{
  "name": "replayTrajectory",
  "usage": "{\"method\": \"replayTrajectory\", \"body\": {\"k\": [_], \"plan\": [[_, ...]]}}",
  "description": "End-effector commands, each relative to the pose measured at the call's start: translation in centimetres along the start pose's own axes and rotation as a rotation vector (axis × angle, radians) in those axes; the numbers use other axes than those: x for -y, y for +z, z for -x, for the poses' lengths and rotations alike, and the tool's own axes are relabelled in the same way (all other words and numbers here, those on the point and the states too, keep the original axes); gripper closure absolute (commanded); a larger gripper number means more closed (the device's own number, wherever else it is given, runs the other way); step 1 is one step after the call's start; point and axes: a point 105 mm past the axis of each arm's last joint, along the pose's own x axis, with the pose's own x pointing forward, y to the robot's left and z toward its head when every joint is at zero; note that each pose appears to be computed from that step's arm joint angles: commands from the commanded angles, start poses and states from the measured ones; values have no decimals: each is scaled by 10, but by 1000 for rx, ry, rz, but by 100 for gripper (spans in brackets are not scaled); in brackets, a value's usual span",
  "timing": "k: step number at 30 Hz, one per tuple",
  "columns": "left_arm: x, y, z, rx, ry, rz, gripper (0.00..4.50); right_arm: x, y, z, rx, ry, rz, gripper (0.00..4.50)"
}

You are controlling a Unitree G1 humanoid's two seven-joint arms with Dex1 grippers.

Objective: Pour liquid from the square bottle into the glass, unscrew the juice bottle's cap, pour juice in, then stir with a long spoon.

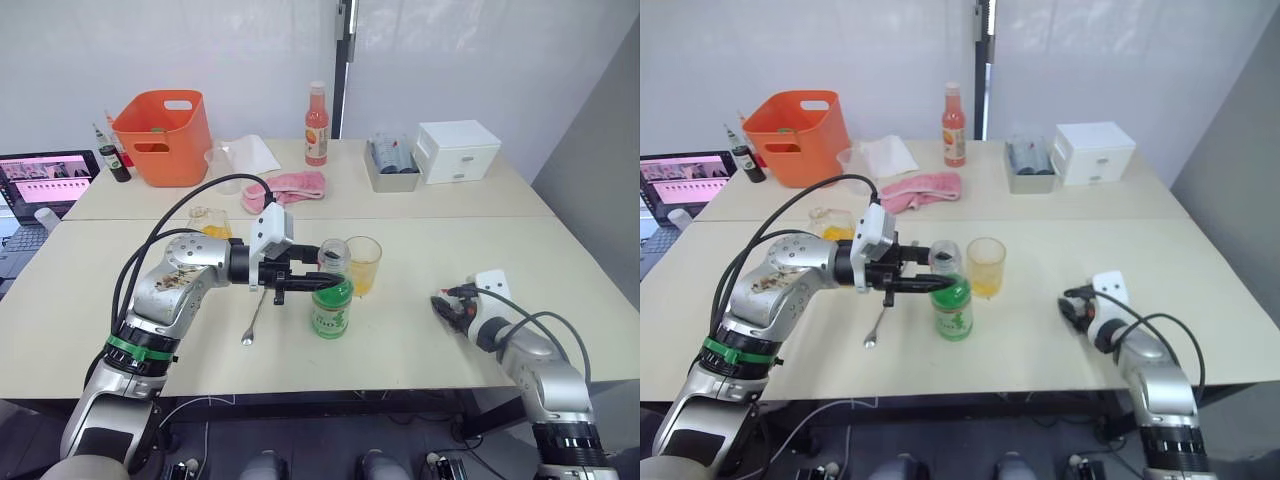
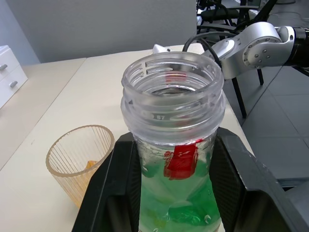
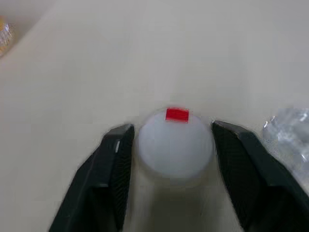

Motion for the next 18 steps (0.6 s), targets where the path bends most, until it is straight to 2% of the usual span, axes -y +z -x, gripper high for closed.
{"method": "replayTrajectory", "body": {"k": [1,2,7,13,18], "plan": [[0,-21,4,-89,23,45,300,-7,7,2,41,33,1,26],[0,-21,5,-89,24,44,300,-9,14,3,72,43,5,2],[0,-15,10,-61,34,41,300,-30,68,18,288,190,39,2],[-1,1,27,-20,54,62,300,-57,110,39,417,353,79,2],[-6,11,52,-13,94,107,300,-66,135,54,474,422,75,2]]}}
